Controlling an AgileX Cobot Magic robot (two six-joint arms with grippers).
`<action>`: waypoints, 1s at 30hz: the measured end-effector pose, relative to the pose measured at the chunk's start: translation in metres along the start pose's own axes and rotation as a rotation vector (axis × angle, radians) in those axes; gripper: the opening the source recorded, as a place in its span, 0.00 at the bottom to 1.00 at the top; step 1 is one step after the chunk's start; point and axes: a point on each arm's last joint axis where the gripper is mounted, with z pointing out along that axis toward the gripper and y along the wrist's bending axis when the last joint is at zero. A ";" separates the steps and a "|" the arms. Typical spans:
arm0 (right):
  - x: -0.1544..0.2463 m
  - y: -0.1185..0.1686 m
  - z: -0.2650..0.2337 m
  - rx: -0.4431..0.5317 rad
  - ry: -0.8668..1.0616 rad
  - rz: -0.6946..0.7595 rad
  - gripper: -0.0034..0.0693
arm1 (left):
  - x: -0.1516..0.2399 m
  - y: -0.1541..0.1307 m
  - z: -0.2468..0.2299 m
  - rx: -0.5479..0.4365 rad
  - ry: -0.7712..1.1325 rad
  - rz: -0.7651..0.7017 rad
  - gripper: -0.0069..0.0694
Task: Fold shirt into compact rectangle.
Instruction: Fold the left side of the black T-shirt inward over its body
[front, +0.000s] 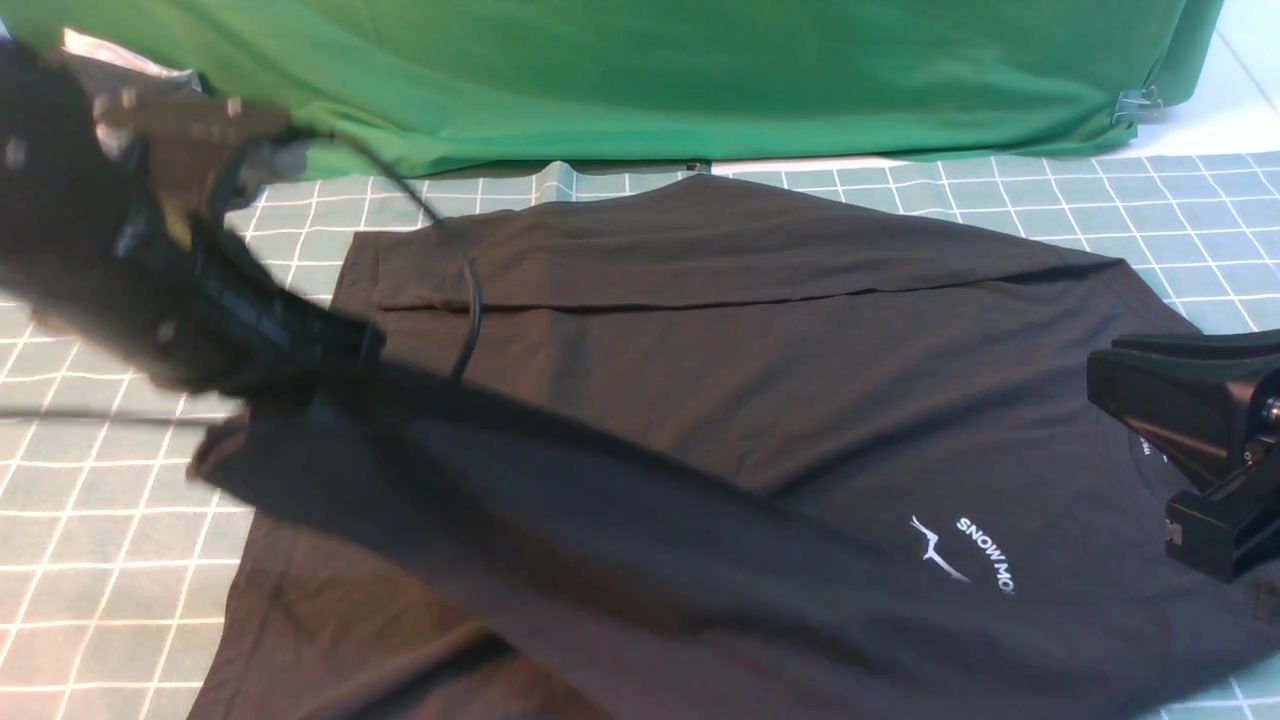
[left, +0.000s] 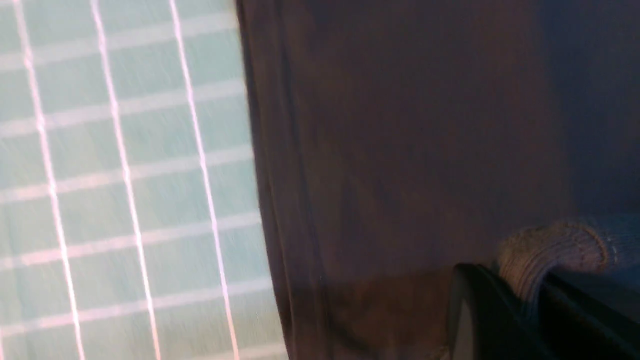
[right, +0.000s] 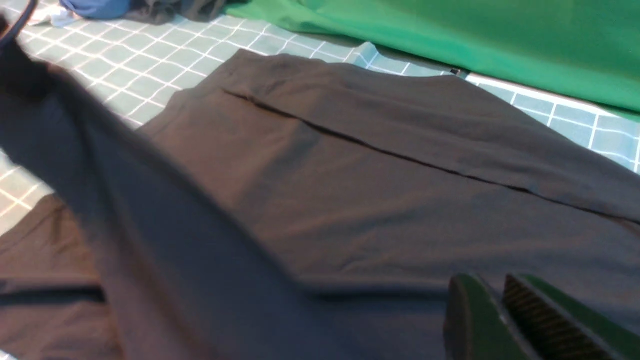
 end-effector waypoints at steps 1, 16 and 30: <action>0.000 0.000 0.000 0.000 -0.001 0.000 0.17 | -0.006 0.000 0.004 -0.009 0.002 0.006 0.12; 0.000 0.000 0.000 -0.003 0.000 0.008 0.18 | -0.048 0.005 0.096 -0.194 0.106 0.035 0.12; 0.000 0.000 0.000 -0.005 0.000 0.016 0.18 | -0.071 0.024 0.116 -0.136 0.051 -0.114 0.12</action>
